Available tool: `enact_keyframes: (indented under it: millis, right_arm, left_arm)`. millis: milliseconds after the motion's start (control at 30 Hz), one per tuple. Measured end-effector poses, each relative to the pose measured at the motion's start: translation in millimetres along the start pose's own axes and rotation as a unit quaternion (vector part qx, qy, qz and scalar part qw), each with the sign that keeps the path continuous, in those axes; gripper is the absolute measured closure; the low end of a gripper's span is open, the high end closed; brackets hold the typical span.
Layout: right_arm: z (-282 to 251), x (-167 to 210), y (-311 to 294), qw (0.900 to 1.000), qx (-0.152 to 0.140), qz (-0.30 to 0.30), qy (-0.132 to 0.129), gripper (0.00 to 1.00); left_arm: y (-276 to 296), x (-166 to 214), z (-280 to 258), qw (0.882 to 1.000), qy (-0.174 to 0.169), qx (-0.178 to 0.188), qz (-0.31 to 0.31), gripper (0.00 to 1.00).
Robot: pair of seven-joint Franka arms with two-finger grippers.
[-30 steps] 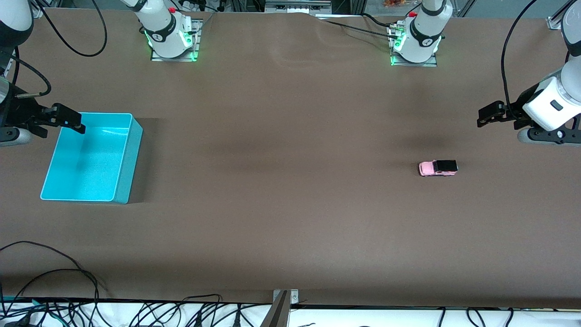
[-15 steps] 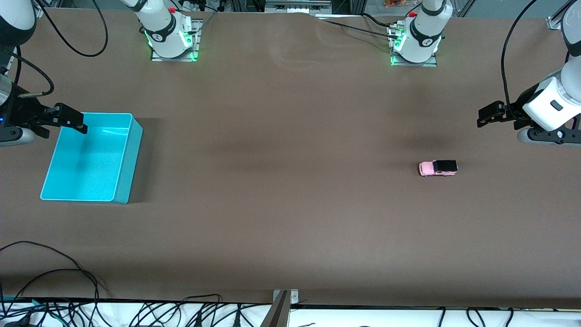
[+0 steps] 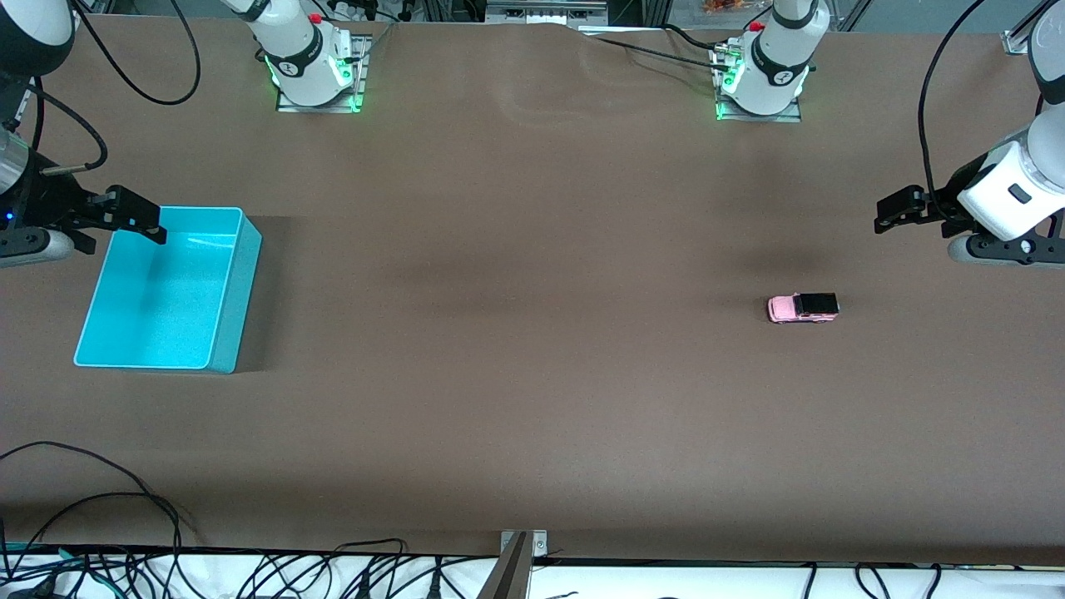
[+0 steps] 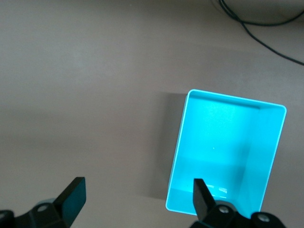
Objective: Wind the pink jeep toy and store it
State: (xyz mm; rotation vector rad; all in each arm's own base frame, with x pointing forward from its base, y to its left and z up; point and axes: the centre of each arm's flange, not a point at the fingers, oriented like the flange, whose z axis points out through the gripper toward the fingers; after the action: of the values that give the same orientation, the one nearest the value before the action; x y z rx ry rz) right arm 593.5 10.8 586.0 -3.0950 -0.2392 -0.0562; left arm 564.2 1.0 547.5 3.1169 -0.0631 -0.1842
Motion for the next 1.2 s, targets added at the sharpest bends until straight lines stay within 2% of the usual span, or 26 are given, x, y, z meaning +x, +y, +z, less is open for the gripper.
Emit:
enact_keyframes:
  millis: [1200]
  right_arm:
    - [-5, -2, 19, 1.000, -0.003, 0.016, 0.005, 0.00]
  left_arm:
    - [0, 0, 1, 1.000, -0.001, 0.009, 0.002, 0.00]
